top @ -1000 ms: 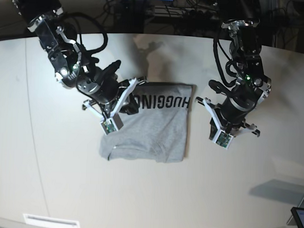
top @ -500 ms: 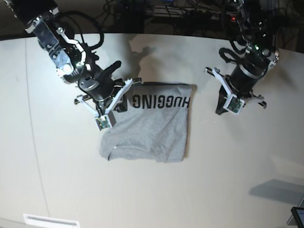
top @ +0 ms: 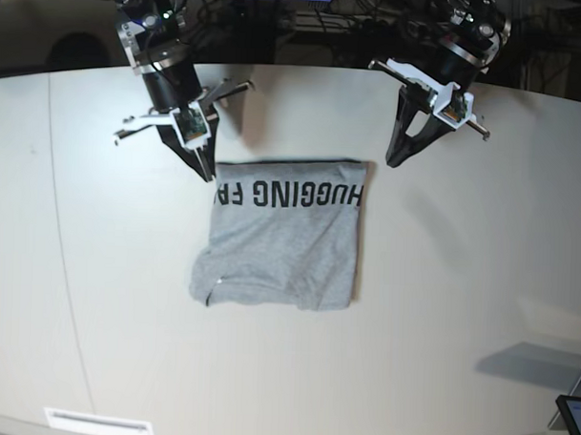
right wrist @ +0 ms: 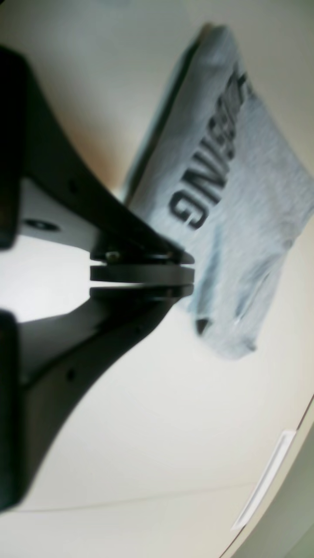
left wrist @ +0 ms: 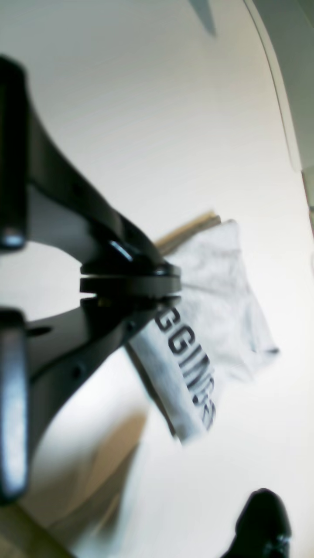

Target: Fold the T-shirt properly

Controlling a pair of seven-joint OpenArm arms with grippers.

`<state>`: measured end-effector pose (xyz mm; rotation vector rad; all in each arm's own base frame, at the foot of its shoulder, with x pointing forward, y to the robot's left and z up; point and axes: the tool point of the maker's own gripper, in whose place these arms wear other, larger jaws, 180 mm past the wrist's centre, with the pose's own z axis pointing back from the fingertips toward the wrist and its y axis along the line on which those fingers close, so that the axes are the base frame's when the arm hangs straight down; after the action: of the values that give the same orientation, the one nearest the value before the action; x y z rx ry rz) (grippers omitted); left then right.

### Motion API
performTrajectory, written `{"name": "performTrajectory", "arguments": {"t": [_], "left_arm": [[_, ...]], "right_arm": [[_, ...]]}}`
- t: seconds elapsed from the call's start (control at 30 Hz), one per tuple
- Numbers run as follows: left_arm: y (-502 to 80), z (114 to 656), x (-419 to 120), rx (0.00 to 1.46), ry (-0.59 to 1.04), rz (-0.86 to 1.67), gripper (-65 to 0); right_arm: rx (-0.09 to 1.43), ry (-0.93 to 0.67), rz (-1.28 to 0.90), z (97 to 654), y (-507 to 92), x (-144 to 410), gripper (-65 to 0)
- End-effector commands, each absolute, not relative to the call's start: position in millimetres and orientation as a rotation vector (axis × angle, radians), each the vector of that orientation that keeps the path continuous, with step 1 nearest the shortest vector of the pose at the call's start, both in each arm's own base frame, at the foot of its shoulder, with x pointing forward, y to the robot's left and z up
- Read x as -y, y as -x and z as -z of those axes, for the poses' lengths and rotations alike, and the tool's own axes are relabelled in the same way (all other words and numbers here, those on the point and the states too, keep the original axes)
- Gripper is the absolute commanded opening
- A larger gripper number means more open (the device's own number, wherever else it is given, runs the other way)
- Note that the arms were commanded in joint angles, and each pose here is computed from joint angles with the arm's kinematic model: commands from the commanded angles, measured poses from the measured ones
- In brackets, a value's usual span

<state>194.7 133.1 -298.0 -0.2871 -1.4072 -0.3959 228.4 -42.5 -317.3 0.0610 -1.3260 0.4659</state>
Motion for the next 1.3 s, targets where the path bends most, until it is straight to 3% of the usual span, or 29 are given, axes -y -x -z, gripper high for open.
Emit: {"name": "performTrajectory", "arguments": {"t": [0.0,0.23,0.57,0.97,1.27], "left_arm": [[-189.1,289.6,-134.6,1.449,0.303,0.372,-65.0],[-143.7,307.5,-142.3,1.423,0.362,0.277,-65.0],[-95.7,332.1,-133.0,1.36,0.459,0.161,-65.0],[-21.8,386.6,-135.8,1.196,0.496,-0.044,-65.0],[31.1,452.2,-144.5,0.981,0.455,-0.17,-65.0]], "right_arm": [[1.401,-0.045,-0.462,301.5,-228.7,46.8,-64.0],[1.436,0.023,-0.419,302.2,-182.0,87.2,-64.0],[1.263,0.066,-0.314,334.7,-131.4,102.2,-64.1],[0.985,0.264,-0.219,368.1,-50.9,167.3,-64.1],[0.676,0.294,-0.276,459.6,30.5,191.6,-64.1]]}}
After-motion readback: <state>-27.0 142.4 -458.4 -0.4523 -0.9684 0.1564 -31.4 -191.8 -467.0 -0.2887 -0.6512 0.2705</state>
